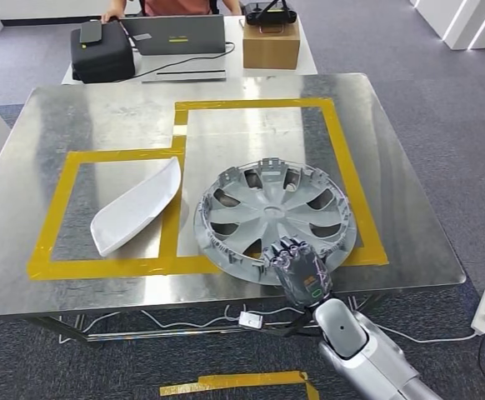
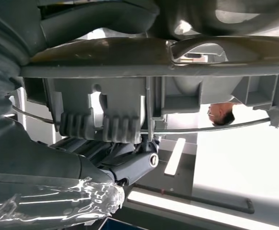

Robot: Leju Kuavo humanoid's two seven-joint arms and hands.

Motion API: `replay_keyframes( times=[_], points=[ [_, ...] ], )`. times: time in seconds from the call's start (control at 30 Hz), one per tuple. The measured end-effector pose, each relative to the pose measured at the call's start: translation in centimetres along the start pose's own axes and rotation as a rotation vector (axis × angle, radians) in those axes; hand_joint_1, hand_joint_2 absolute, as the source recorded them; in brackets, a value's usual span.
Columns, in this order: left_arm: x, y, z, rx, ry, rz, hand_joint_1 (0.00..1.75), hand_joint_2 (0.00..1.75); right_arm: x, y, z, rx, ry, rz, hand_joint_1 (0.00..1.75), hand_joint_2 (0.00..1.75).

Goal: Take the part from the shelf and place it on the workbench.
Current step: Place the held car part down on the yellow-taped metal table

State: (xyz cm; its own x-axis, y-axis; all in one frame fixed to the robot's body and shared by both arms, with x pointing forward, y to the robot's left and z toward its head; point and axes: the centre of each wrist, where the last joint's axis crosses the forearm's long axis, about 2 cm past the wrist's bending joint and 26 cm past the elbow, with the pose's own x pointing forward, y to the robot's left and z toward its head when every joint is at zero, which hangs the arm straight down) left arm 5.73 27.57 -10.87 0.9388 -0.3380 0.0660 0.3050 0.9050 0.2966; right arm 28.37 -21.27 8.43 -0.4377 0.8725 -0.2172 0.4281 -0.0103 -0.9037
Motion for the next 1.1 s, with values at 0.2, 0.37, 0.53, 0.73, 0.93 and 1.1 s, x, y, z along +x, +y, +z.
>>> replay_keyframes(
  times=[0.2,0.37,0.53,0.73,0.93,1.1],
  points=[
    [0.0,0.0,0.0,-0.008,-0.013,0.000,0.00,0.00,0.0,0.1,0.0,0.007,0.012,-0.001,0.00,0.00],
    [0.0,0.0,0.0,-0.046,-0.011,0.004,0.00,0.00,-0.1,0.1,-0.4,0.059,0.031,-0.051,0.00,0.00],
    [-0.1,0.0,0.0,-0.095,0.006,0.014,0.00,0.00,-0.6,0.1,-1.0,0.108,0.043,-0.114,0.00,0.00],
    [-0.2,0.1,-0.1,-0.141,0.024,0.016,0.00,0.00,-1.1,-0.3,-2.3,0.099,0.049,-0.119,0.00,0.00],
    [-0.3,0.2,-0.2,-0.151,0.030,0.019,0.00,0.00,-1.6,-1.5,-4.2,0.033,0.060,-0.094,0.00,0.00],
    [0.0,-0.3,0.0,-0.127,0.055,0.194,0.00,0.00,-2.4,-2.8,-5.8,-0.020,0.088,-0.060,0.00,0.00]
  ],
)
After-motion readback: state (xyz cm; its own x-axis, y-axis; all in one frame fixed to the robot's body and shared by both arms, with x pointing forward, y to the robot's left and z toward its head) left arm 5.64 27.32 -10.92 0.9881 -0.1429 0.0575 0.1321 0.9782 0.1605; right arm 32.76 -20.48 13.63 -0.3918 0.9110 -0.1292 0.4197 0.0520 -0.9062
